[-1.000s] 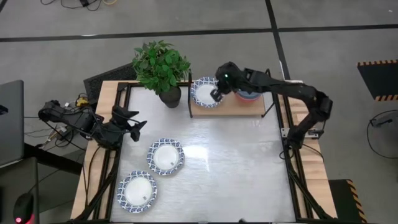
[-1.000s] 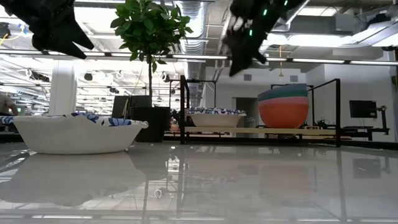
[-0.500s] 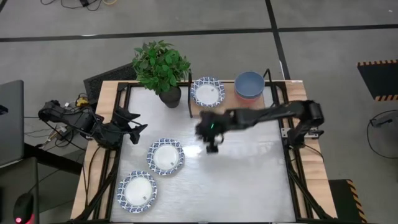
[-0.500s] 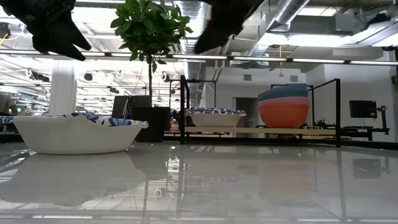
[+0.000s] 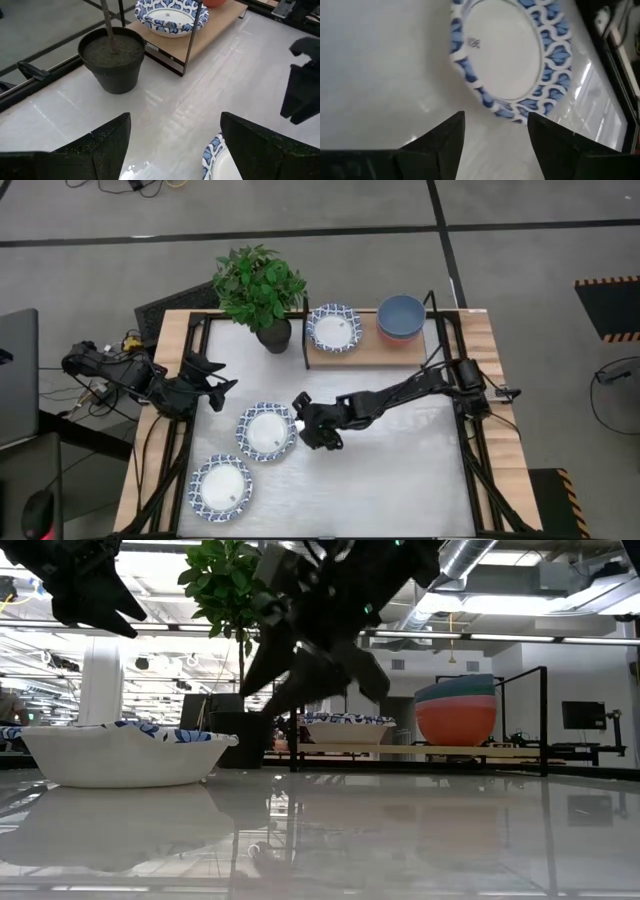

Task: Place and stack bowls onto a shelf
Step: Stack the white bowl on top of the white bowl on the shelf

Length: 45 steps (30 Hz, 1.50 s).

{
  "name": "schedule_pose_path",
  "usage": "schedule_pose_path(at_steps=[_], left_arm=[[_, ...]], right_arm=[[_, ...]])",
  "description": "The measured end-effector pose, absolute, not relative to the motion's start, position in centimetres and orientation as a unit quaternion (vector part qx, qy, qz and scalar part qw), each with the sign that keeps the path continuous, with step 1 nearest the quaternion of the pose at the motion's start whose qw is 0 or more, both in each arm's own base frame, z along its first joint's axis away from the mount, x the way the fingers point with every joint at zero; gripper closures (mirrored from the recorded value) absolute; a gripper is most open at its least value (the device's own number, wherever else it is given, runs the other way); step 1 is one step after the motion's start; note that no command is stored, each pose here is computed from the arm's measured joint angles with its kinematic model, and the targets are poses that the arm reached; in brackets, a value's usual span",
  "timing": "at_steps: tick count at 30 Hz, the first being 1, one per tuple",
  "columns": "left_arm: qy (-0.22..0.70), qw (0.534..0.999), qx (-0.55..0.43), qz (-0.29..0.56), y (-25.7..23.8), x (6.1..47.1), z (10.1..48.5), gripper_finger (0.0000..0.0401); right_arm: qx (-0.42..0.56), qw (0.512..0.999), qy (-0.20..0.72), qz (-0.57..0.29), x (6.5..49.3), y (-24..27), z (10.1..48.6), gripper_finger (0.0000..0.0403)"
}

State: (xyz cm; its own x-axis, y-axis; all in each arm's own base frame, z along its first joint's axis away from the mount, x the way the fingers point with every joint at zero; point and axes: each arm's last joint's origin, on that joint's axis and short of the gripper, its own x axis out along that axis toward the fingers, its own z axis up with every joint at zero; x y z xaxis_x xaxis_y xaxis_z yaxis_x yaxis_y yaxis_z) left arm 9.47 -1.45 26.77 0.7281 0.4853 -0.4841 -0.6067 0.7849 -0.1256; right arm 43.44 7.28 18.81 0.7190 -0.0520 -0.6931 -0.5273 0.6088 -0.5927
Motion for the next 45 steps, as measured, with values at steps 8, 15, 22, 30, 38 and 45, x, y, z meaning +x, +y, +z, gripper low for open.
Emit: schedule_pose_path(at_steps=[8,15,22,30,38,45], left_arm=[[0.211,0.918,-0.135,0.308,-1.4,9.5,26.8,0.0108],[0.211,0.918,-0.138,0.307,-1.4,9.5,26.8,0.0108],[0.213,0.917,-0.136,0.309,-1.4,9.4,26.8,0.0108],[0.216,0.915,-0.133,0.315,-1.3,9.3,26.7,0.0108],[0.216,0.914,-0.132,0.317,-1.3,9.3,26.6,0.0108],[0.225,0.902,-0.213,0.301,-1.5,9.3,26.4,0.0108]], right_arm=[[-0.445,0.827,0.309,0.149,43.8,7.9,19.4,0.0169],[-0.458,0.817,0.304,0.175,44.2,8.0,18.1,0.0172],[-0.492,0.792,0.308,0.19,44.9,8.2,15.4,0.0173],[-0.495,0.796,0.301,0.176,45.9,7.9,15.4,0.0183],[-0.486,0.8,0.305,0.175,45.9,7.6,15.2,0.0248],[-0.453,0.821,0.331,0.105,45.9,7.4,15.8,0.0274]])
